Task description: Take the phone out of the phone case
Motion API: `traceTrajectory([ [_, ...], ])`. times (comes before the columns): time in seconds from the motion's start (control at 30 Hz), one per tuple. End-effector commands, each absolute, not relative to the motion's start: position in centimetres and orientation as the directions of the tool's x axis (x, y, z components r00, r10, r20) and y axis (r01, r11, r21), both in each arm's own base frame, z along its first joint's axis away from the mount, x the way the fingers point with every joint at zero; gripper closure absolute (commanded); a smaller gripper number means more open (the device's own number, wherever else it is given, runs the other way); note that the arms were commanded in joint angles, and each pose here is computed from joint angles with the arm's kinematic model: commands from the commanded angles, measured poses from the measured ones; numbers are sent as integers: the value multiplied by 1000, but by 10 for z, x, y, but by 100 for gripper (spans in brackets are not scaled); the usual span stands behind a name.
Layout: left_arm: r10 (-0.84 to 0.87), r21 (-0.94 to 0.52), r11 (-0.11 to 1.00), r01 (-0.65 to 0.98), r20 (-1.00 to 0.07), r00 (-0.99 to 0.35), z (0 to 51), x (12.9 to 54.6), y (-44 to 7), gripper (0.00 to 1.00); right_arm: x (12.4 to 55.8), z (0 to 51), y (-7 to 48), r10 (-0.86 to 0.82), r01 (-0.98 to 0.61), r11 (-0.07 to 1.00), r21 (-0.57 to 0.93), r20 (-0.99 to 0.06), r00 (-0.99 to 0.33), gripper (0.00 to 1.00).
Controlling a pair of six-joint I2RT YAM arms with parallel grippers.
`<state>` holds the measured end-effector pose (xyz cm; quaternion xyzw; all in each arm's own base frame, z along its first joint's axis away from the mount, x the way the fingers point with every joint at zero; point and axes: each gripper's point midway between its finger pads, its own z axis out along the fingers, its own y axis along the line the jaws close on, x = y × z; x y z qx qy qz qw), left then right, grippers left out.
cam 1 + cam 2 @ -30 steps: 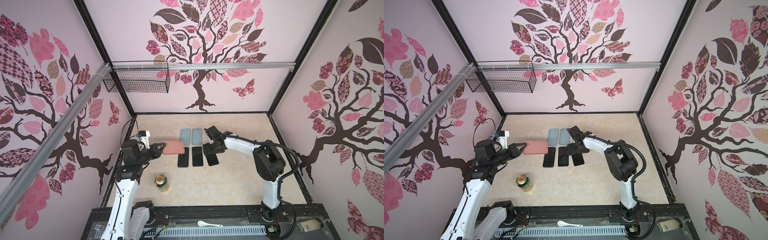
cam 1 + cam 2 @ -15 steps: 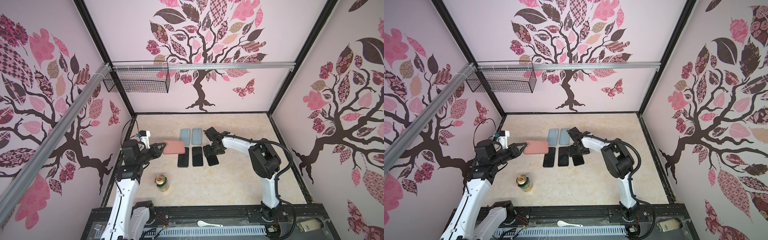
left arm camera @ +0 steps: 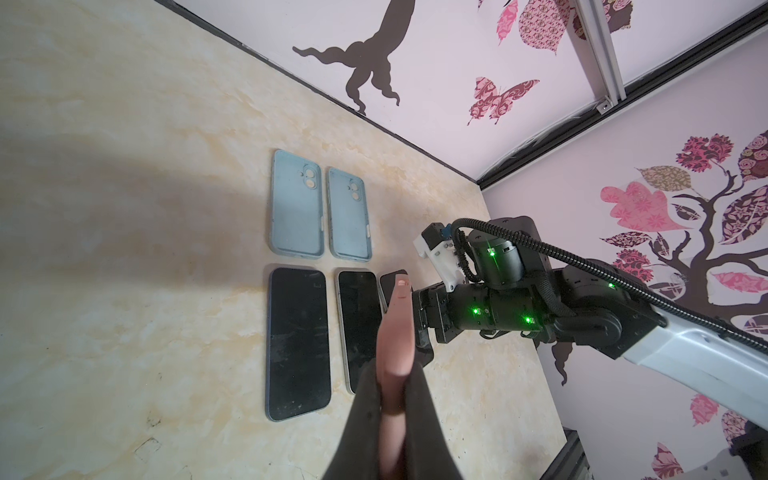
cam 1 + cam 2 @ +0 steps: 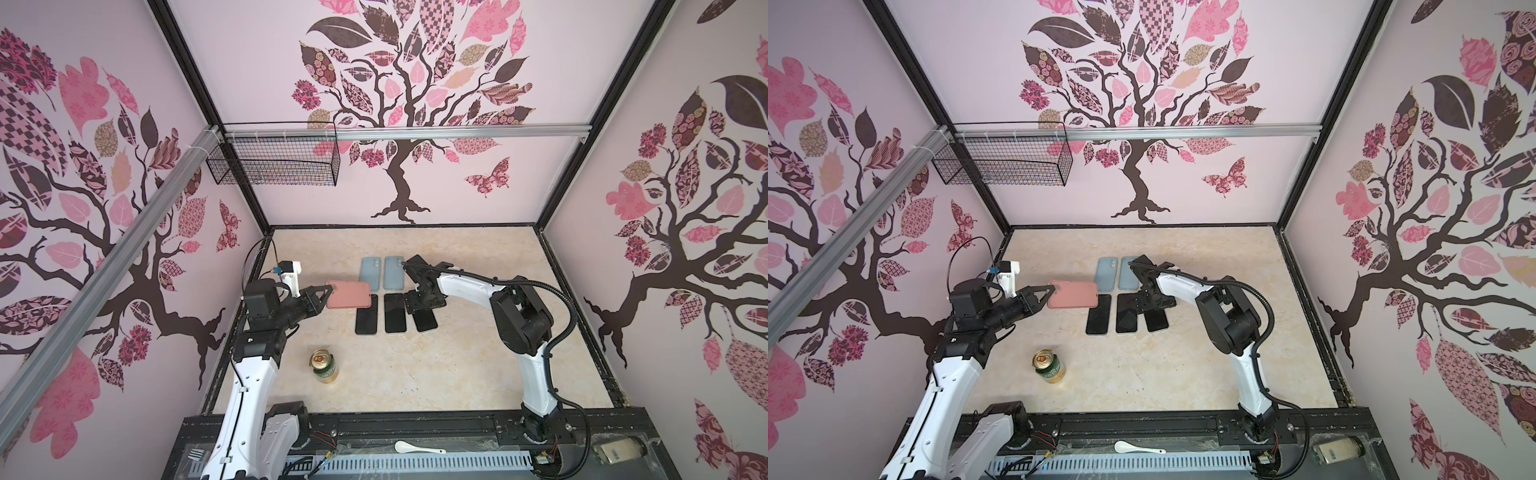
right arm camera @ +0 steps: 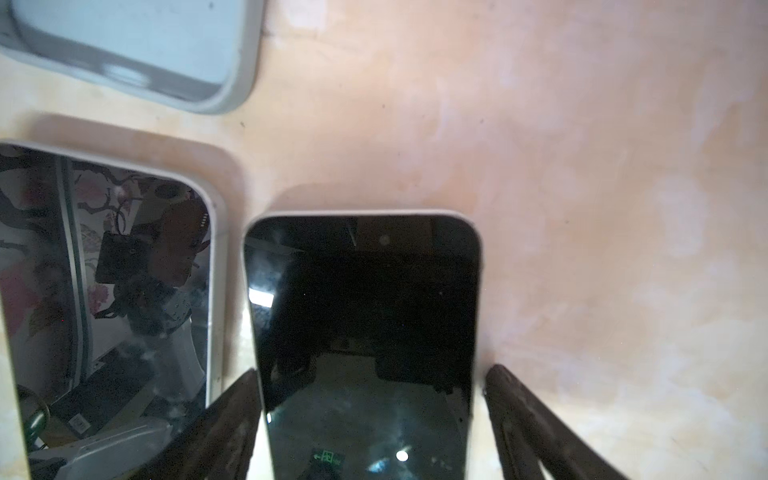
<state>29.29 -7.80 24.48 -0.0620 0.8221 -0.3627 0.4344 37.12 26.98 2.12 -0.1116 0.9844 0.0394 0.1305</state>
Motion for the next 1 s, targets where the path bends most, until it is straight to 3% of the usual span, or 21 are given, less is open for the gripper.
traceTrajectory([
  [0.0, -412, -649, 728, 223, -673, -614, 240, 294, -78, 100, 360, -2, 260, -198, -201, 980, 1, -183, -963, 14],
  [0.63, -417, -654, 724, 220, -669, -616, 238, 292, -79, 100, 354, -8, 241, -3, 1, 1000, -25, -175, -984, 24],
  [0.97, -410, -656, 718, 232, -668, -621, 239, 291, -81, 100, 357, -5, 239, 5, 7, 1000, -9, -186, -983, 20],
])
